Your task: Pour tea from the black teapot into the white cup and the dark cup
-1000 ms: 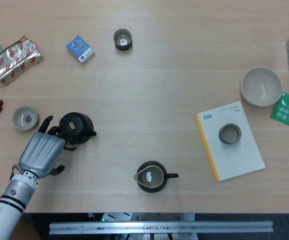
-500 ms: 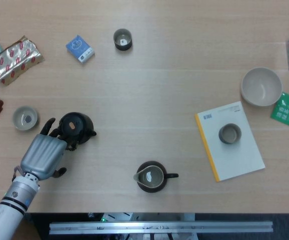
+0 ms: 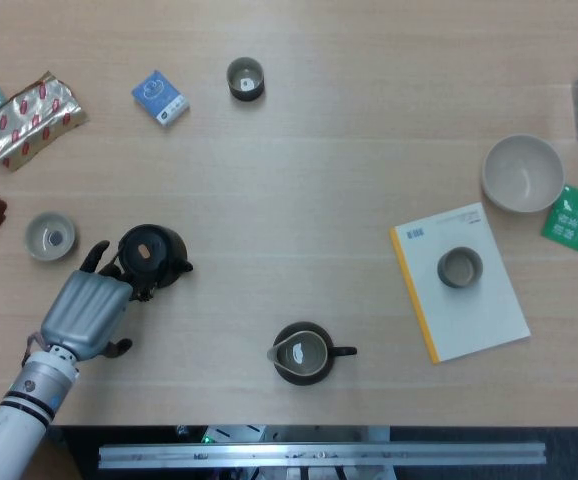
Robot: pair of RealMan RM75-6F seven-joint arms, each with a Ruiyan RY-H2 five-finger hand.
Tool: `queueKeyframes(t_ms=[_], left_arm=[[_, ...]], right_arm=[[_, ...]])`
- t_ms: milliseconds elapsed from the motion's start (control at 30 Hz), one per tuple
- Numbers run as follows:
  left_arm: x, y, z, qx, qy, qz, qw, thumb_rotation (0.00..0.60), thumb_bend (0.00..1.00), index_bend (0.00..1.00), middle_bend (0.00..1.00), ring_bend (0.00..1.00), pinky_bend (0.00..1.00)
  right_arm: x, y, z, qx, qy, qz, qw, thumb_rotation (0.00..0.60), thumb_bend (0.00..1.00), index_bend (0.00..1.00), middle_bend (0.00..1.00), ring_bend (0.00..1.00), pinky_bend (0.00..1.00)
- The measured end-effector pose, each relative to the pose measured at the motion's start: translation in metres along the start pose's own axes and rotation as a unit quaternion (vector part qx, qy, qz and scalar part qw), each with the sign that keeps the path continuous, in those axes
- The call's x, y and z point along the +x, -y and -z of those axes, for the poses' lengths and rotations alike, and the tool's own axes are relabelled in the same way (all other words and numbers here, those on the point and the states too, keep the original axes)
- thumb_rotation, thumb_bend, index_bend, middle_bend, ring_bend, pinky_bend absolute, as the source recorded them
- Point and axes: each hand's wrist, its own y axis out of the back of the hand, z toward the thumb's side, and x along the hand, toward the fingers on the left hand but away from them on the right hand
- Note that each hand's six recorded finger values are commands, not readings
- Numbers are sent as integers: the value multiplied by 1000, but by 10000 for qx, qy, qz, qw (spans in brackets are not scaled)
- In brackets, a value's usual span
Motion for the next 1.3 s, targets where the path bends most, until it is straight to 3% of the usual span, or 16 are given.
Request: queueKeyframes(t_ms=[433, 800, 1133, 1300], left_arm=[[5, 1, 2, -289, -4, 151, 9995, 600, 168, 465, 515, 373, 0], [14, -4, -1, -610, 63, 15, 9981, 600, 169, 650, 735, 538, 0], [21, -8, -3, -574, 105, 4, 9983, 599, 169, 700, 846, 631, 0], [23, -10, -4, -538, 105, 5, 9985, 529, 169, 744, 900, 686, 0]], right_arm=[[0, 0, 1, -19, 26, 12, 10000, 600, 120, 358, 324, 178, 216], [-1, 0, 3, -16, 61, 26, 10000, 600, 120, 358, 325, 178, 217], [-2, -2, 4, -10, 85, 68, 9999, 600, 119, 358, 324, 178, 216], [-2, -3, 4, -9, 85, 87, 9999, 600, 119, 358, 324, 178, 217]])
